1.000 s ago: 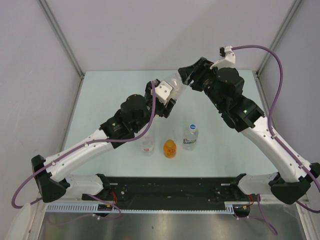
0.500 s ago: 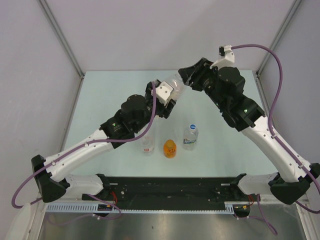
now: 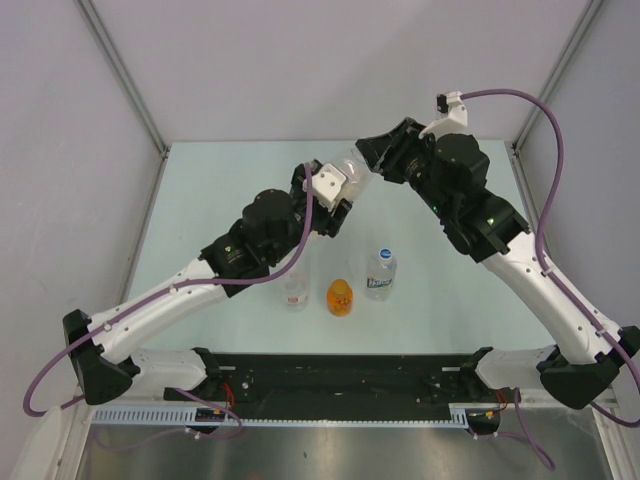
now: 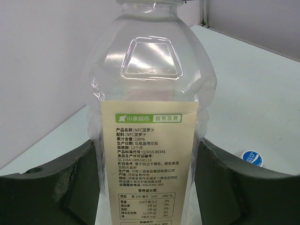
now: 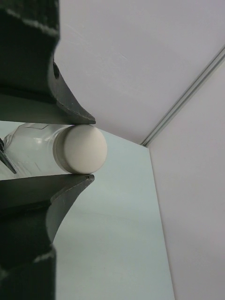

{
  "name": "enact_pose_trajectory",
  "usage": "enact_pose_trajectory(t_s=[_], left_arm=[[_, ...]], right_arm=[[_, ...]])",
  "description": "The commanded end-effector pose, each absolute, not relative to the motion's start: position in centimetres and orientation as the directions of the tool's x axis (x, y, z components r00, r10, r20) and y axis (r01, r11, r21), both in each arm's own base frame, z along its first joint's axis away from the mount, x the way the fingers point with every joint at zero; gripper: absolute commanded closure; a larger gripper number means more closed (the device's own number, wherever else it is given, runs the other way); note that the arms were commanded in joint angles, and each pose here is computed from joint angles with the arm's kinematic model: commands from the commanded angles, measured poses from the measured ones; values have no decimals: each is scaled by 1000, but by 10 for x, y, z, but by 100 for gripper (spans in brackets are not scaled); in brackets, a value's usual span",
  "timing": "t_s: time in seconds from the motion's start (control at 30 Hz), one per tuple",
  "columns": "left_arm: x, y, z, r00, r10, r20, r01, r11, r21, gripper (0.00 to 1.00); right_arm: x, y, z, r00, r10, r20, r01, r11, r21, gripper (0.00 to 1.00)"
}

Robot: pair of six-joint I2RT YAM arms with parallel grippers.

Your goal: Unscrew the bottle caps

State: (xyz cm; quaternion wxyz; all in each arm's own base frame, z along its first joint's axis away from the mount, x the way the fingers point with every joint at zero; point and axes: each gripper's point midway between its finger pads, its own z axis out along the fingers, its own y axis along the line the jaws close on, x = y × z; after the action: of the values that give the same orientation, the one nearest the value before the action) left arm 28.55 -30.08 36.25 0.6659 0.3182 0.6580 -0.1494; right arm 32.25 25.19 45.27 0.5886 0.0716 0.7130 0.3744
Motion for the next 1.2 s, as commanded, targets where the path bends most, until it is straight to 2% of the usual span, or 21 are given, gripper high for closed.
enact_pose_trajectory(t_s=[0.0,0.07,0.1,0.23,0.27,0.47,0.6,0.67,0.7,0.77,0.8,1.0,1.17], left_arm=[[282,-303,388,140,157,-978,619,757,211,100],[279,-304,389,143,153,-978,631,747,209,100],[277,-305,390,147,148,-978,642,738,208,100],[247,-319,401,166,87,-982,766,616,184,100],[231,-328,405,179,62,-982,826,534,184,100],[189,-337,419,152,-12,-988,930,340,139,100],[160,-341,426,83,-51,-995,986,149,75,100],[161,-337,428,39,-67,-997,995,97,32,100],[148,-336,431,-5,-87,-996,1000,6,-5,100],[153,-330,430,-54,-87,-995,998,-25,-52,100],[146,-328,436,-68,-108,-992,994,-88,-59,100],[139,-319,444,-144,-126,-982,967,-228,-112,100],[127,-314,441,-167,-74,-983,931,-341,-132,100]], right_arm=[[320,248,467,-271,562,-781,-369,689,624,70],[319,249,467,-279,555,-784,-380,686,621,92],[320,249,465,-283,552,-784,-379,687,620,100],[313,253,467,-301,524,-797,-443,663,603,100],[309,257,467,-318,503,-803,-474,649,595,100],[292,259,464,-381,435,-816,-578,577,577,100],[275,258,464,-368,381,-848,-657,539,527,100],[262,259,466,-358,348,-867,-705,508,495,100],[258,259,467,-339,329,-881,-727,503,468,100],[244,260,472,-315,305,-899,-774,466,429,100],[240,261,470,-311,292,-904,-790,450,417,100],[202,263,479,-221,242,-945,-901,320,293,100],[170,267,486,-162,204,-965,-967,164,197,100]])
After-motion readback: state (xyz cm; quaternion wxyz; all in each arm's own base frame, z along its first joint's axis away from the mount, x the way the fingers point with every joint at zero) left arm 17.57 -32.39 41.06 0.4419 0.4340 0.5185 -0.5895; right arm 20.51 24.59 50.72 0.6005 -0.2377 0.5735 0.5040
